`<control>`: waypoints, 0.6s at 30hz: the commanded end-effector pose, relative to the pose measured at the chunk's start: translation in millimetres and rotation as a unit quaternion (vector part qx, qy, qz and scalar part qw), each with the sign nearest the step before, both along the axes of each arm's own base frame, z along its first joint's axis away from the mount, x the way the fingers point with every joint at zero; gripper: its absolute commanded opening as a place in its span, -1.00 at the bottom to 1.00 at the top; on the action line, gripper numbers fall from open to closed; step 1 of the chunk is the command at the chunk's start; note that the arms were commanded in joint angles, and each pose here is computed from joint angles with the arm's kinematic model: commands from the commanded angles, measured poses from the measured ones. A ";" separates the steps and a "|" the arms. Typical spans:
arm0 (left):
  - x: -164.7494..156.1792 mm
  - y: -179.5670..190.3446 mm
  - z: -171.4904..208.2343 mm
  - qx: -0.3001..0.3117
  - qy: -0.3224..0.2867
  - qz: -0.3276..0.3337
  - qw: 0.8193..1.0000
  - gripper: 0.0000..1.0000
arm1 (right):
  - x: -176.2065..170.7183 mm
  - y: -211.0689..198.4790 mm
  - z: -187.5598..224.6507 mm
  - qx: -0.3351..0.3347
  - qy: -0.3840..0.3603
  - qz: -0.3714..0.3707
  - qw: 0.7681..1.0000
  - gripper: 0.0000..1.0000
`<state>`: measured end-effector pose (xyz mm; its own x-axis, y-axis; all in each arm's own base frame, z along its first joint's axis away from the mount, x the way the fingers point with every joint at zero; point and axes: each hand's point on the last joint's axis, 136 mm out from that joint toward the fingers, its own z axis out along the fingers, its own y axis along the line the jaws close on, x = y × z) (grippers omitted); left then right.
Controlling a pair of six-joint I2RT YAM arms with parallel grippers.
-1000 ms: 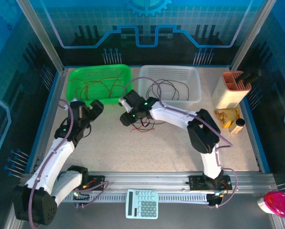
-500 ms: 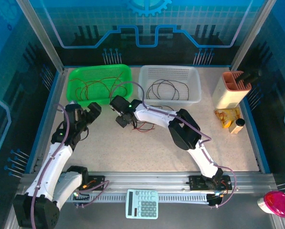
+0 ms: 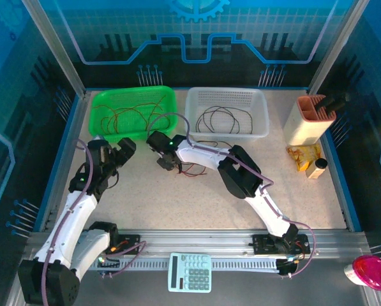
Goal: Untangle the cables
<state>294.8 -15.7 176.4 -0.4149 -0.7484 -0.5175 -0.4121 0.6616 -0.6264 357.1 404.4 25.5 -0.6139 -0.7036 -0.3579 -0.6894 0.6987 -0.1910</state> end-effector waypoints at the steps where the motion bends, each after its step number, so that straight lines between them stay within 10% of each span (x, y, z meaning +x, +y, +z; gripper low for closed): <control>1: -0.9 -1.4 0.1 -0.009 -0.005 -0.003 1.000 0.98 | -0.2 -2.0 6.4 0.004 0.007 0.003 1.000 -0.51; 18: 2.5 -4.2 2.4 -0.016 -0.010 -0.009 1.000 0.98 | -5.9 -4.7 35.1 0.024 0.000 0.006 1.000 -0.40</control>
